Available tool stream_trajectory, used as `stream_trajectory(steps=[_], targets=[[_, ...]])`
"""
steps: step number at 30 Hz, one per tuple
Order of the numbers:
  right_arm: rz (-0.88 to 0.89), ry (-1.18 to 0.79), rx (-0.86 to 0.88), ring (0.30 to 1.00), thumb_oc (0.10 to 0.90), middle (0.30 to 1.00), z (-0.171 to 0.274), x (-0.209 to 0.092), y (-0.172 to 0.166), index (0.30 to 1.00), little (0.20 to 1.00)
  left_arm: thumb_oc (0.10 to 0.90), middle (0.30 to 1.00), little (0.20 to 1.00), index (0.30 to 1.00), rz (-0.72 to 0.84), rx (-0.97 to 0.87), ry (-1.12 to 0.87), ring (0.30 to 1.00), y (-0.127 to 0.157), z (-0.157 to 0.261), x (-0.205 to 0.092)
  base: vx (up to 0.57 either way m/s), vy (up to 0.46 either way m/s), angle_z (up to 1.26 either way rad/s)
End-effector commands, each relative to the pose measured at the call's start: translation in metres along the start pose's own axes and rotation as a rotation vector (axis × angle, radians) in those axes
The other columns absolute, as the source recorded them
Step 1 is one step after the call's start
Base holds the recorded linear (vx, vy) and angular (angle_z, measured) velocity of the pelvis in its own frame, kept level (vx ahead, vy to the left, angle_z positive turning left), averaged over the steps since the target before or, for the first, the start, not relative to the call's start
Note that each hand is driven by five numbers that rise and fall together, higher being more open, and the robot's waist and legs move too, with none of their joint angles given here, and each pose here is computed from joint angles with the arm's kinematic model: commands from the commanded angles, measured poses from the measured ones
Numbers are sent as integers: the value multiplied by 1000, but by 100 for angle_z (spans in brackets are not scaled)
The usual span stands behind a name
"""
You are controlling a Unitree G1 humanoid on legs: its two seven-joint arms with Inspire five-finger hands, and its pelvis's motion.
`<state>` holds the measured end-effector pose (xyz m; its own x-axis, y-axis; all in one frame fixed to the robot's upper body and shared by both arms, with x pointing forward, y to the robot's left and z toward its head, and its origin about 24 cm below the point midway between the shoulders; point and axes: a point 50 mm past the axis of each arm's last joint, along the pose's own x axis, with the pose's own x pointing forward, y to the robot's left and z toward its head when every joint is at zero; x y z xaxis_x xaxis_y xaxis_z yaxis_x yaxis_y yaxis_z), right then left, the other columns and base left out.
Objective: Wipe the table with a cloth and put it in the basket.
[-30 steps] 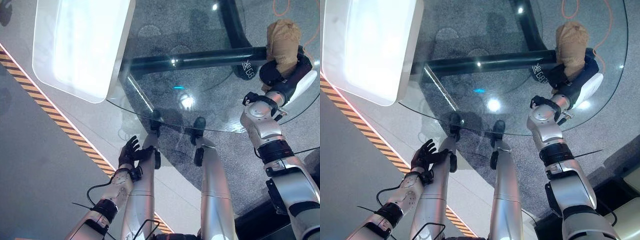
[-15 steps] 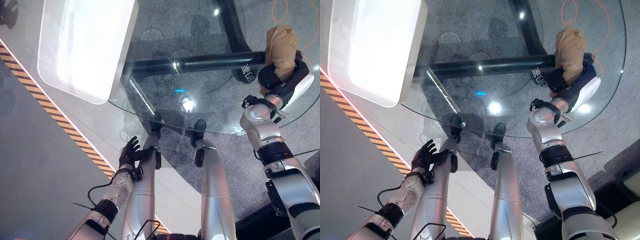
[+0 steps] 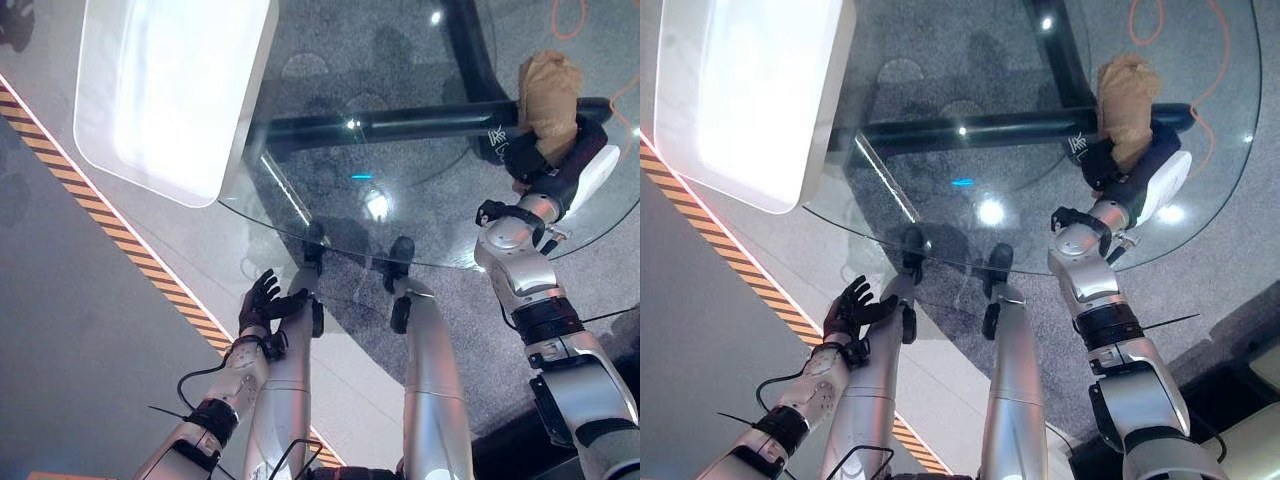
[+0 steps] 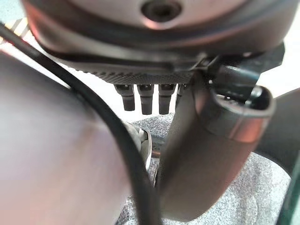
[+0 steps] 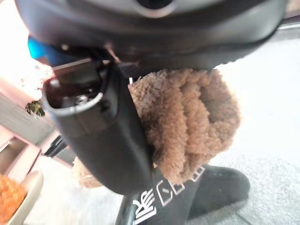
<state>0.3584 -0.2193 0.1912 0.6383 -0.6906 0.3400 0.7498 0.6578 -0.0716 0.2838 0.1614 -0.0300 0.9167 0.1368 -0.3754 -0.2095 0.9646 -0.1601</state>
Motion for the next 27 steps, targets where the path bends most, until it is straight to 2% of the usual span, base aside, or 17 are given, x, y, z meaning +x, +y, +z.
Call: stream_trajectory(steps=[1, 8, 16, 27], targets=[[328, -133, 1, 300, 100, 300, 19, -34, 29, 300, 200, 800, 900, 900, 900, -41, -17, 110, 900, -15, -42, -25, 0, 0, 0], [627, -211, -86, 300, 100, 300, 15, -77, 59, 300, 200, 800, 900, 900, 900, -53, -8, 142, 900, -17, -54, -32, 4, 9, -1], [765, -239, -105, 300, 100, 300, 17, -99, 76, 300, 200, 800, 900, 900, 900, -75, 0, 145, 900, -20, -54, -32, -3, 7, 0], [842, -248, -89, 300, 100, 300, 22, -115, 87, 300, 200, 800, 900, 900, 900, -86, 1, 154, 900, -27, -52, -30, 3, 15, 2]])
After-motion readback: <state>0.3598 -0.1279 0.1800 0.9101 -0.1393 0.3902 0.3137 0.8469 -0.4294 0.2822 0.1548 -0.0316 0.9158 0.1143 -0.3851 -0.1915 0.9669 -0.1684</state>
